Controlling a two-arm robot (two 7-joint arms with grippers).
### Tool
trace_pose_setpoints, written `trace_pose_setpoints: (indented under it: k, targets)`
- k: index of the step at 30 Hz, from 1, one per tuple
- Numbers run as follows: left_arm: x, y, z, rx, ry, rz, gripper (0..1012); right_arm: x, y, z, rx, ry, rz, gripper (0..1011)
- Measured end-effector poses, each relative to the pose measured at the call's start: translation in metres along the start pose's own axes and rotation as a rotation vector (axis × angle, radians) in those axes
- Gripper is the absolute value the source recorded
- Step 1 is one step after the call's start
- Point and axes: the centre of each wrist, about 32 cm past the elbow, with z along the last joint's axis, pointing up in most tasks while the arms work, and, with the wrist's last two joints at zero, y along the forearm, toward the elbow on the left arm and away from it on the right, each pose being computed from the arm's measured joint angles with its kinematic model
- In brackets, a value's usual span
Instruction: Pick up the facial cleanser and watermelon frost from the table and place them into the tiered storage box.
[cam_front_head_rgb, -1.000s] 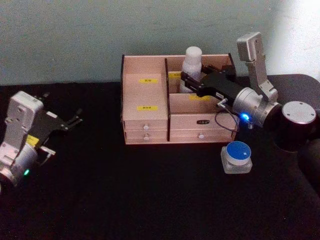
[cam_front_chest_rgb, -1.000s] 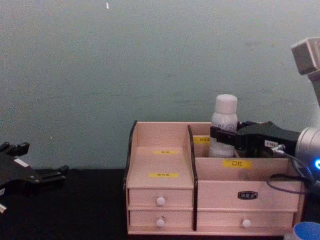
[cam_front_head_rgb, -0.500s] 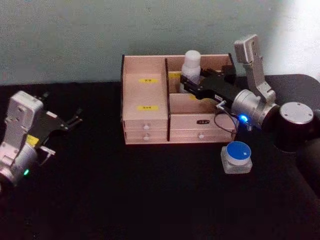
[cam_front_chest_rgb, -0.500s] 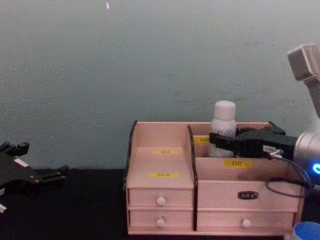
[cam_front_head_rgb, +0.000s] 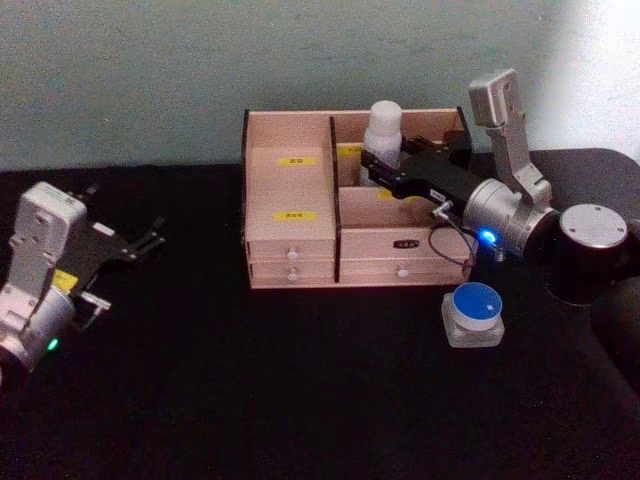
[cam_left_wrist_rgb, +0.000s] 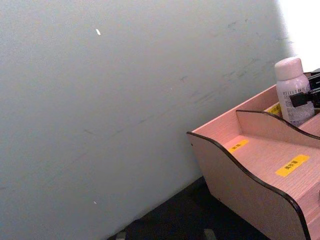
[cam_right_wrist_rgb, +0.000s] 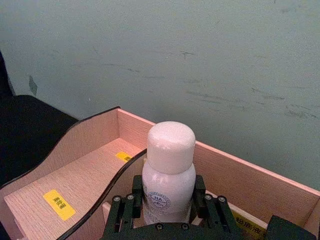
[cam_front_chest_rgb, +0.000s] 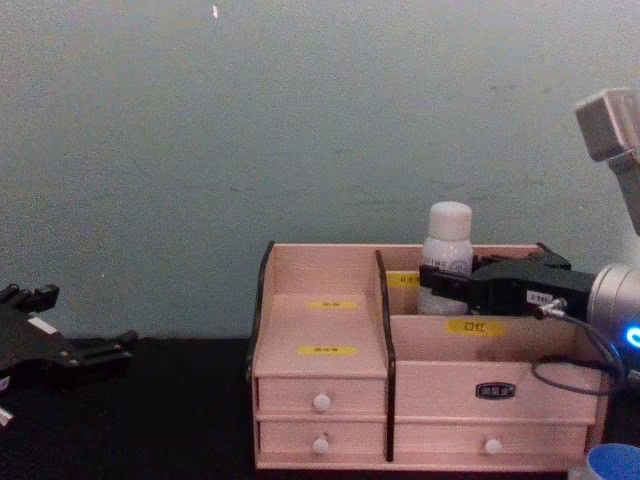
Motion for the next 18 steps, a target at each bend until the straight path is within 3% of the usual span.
trace_pose_setpoints:
  k: [2,15,18]
  targets:
    - [0.0,0.0,0.0,0.0,0.0,0.0,1001,0.0,-0.0001,0.0,0.0,0.0,0.0,604]
    - [0.0,0.0,0.0,0.0,0.0,0.0,1001,0.0,-0.0002,-0.0002,0.001,-0.001,0.0,982]
    - [0.0,0.0,0.0,0.0,0.0,0.0,1001,-0.0001,-0.0002,-0.0001,0.001,-0.001,0.0,1000]
